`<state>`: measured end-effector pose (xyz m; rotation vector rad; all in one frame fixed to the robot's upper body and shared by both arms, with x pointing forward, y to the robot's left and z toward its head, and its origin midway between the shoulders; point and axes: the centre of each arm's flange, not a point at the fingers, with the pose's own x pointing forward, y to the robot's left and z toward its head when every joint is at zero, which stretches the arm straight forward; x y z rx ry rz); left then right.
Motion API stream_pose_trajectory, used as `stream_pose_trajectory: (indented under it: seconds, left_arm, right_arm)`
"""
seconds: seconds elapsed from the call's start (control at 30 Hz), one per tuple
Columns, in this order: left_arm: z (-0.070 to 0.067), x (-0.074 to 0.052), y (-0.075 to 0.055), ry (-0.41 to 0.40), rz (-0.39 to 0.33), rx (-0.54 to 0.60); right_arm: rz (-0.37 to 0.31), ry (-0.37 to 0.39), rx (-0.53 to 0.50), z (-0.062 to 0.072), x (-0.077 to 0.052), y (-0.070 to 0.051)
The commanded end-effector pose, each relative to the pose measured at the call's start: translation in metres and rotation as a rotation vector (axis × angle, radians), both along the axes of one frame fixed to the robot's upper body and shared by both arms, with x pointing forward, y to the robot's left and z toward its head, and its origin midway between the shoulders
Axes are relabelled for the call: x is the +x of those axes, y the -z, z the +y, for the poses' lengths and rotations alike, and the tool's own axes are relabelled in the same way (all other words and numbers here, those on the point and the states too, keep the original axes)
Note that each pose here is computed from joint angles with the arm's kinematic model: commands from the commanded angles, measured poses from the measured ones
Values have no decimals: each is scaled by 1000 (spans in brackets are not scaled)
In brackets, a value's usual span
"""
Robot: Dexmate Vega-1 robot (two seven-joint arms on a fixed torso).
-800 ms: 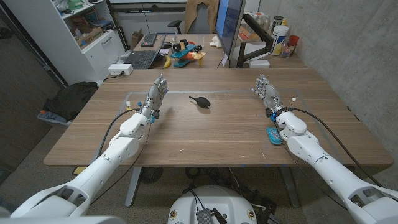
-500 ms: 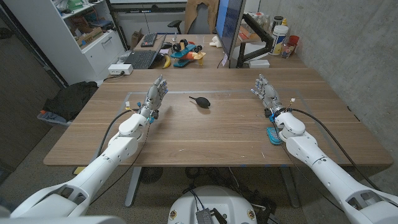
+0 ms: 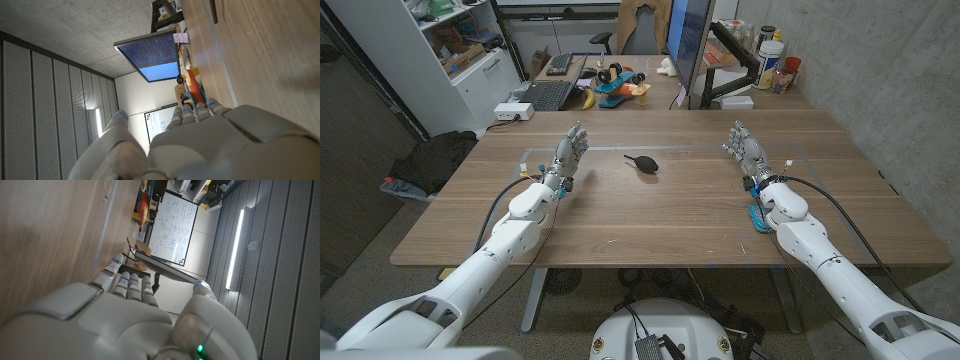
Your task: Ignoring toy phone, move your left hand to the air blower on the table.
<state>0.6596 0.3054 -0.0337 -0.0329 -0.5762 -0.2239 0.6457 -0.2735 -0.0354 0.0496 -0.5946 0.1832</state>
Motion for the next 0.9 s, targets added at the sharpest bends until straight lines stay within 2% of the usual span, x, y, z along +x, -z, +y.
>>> stream_pose_trajectory:
  seconds: [0.03, 0.3, 0.9]
  left_arm:
    - [4, -2, -1, -13, 0, 13]
    - [2, -6, -7, 2, -20, 38]
    - [-3, -16, -22, -44, -61, 121]
  right_arm:
    - [-16, 12, -6, 2, -4, -2]
    - [-21, 16, 1, 1, -4, -2]
    - [-23, 10, 2, 2, -4, -1]
